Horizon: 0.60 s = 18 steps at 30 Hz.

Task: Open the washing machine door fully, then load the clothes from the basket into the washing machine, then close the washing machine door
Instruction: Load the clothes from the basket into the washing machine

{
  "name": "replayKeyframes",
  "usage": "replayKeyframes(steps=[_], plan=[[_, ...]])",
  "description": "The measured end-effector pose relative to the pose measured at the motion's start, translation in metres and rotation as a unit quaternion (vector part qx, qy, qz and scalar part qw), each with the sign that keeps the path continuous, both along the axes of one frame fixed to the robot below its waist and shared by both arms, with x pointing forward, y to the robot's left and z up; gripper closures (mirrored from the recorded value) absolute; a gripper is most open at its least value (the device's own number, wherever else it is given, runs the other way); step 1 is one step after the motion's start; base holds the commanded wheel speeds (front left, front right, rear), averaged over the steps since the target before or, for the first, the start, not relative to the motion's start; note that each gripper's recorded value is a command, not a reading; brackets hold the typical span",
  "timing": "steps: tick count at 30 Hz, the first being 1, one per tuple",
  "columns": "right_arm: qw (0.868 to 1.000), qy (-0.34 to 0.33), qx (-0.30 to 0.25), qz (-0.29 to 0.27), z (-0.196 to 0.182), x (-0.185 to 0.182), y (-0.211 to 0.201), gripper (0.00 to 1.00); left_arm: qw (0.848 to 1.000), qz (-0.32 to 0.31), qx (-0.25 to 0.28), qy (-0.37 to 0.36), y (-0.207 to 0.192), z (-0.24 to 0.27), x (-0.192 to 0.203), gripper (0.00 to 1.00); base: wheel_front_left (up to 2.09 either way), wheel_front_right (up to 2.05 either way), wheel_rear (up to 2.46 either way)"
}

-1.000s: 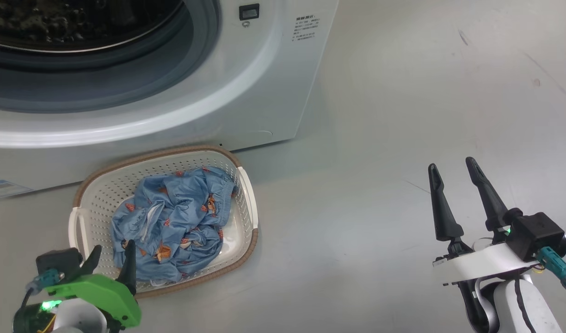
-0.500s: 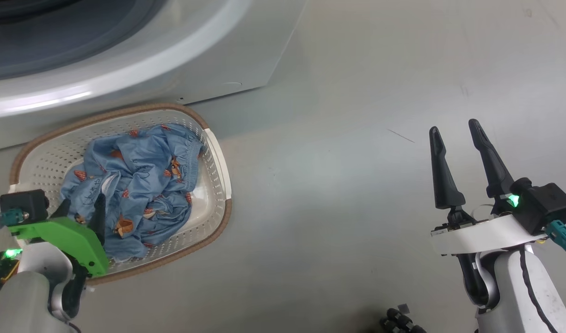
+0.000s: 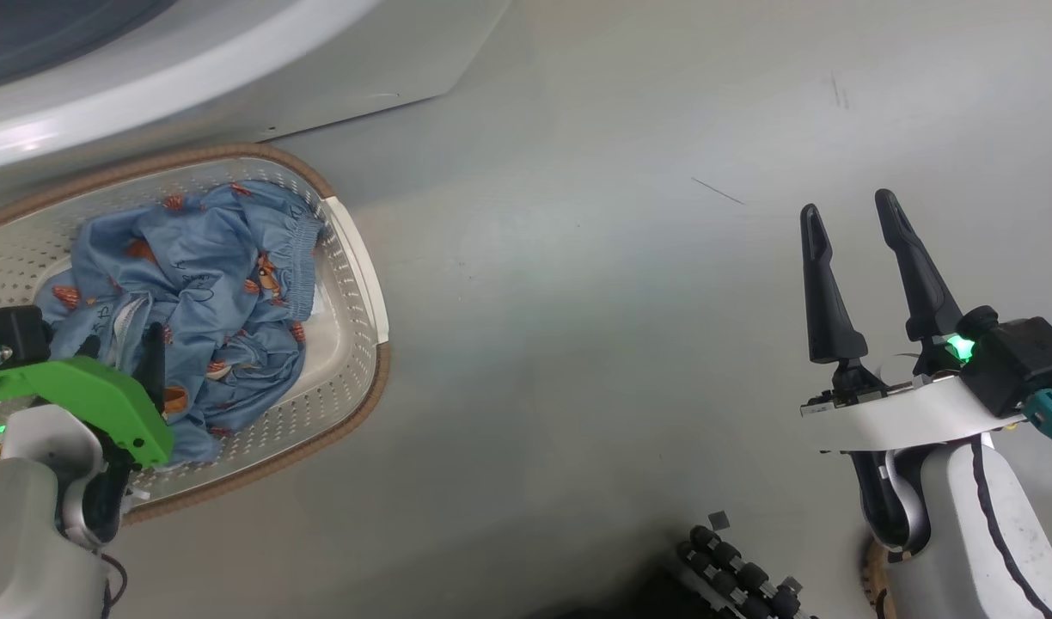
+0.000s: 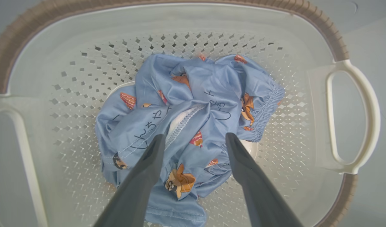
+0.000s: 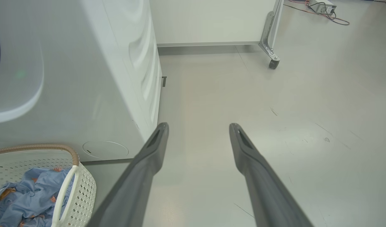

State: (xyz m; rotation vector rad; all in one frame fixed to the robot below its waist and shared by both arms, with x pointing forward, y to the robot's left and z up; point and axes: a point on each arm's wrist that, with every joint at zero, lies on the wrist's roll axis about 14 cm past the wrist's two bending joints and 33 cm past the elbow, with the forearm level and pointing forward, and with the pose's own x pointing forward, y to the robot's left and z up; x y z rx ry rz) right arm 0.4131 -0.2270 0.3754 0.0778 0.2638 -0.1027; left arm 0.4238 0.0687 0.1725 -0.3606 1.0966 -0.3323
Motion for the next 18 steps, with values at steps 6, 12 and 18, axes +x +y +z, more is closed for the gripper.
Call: replayKeyframes(steps=[6,12,18], plan=[[1.0,0.017,-0.006,-0.005,-0.012,-0.002,-0.004,0.0,1.0,-0.021,-0.001,0.003,-0.007,-0.014,0.014,0.0,0.0,0.0,0.0],[0.999,0.034,-0.01,-0.006,-0.025,-0.003,-0.006,0.0,0.998,-0.045,0.014,0.029,-0.002,-0.038,0.012,0.0,0.0,0.0,0.0],[0.999,0.047,-0.011,-0.008,-0.038,0.0,-0.009,0.0,0.997,-0.062,0.01,0.054,-0.01,-0.059,0.005,0.0,0.0,0.0,0.0]])
